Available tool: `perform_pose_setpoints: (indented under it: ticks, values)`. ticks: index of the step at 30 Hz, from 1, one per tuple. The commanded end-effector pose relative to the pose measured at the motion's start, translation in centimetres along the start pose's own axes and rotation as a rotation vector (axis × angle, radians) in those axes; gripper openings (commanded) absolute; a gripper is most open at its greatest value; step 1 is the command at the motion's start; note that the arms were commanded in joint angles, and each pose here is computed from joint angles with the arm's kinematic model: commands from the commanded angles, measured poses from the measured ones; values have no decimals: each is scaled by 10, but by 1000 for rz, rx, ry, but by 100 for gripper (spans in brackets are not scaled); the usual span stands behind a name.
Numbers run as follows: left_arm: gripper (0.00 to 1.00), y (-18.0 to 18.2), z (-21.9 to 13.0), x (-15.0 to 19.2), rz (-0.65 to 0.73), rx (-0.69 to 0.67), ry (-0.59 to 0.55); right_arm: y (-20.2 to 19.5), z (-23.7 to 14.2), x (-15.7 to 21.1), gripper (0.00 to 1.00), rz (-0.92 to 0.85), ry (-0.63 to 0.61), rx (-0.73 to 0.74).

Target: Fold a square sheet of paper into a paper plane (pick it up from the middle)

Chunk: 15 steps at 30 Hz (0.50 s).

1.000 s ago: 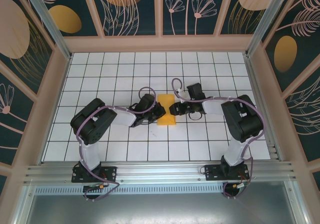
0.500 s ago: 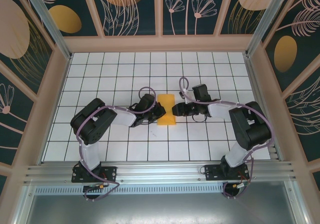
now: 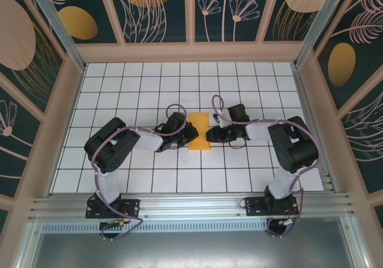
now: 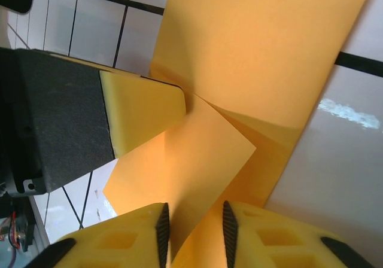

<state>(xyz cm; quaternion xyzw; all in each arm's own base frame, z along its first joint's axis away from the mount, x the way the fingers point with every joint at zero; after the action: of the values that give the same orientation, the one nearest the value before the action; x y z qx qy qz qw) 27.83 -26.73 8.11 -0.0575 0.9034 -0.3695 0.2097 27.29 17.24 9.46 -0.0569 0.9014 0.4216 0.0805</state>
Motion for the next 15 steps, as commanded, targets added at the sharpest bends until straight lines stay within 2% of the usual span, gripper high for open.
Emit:
perform_pose_setpoints:
  ticks: [1,7,15]
  values:
    - [1,10,3,7,6,-50,18,2,4,-4,25,0,15,-14]
    - [4,0,-3,1,35,-41,-3,-5,4,-4,16,27,6,10]
    - [13,-17,-12,-9,63,5,-37,-13,2,-3,12,53,-13,15]
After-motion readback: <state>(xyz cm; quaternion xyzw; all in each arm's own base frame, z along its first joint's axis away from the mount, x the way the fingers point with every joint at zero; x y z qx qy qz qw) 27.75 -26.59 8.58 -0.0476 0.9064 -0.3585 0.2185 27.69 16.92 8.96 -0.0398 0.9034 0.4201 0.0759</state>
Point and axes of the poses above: each hand's point on the last joint's axis, 136 mm out from that joint toward the fingers, its own z axis out along the fingers, its own y axis along the line the jaws close on, x = y × z, the point moved 10 cm from there along -z, back along the fingers, and after that the axes turned 12 degrees about z, right-handed, at the moved point
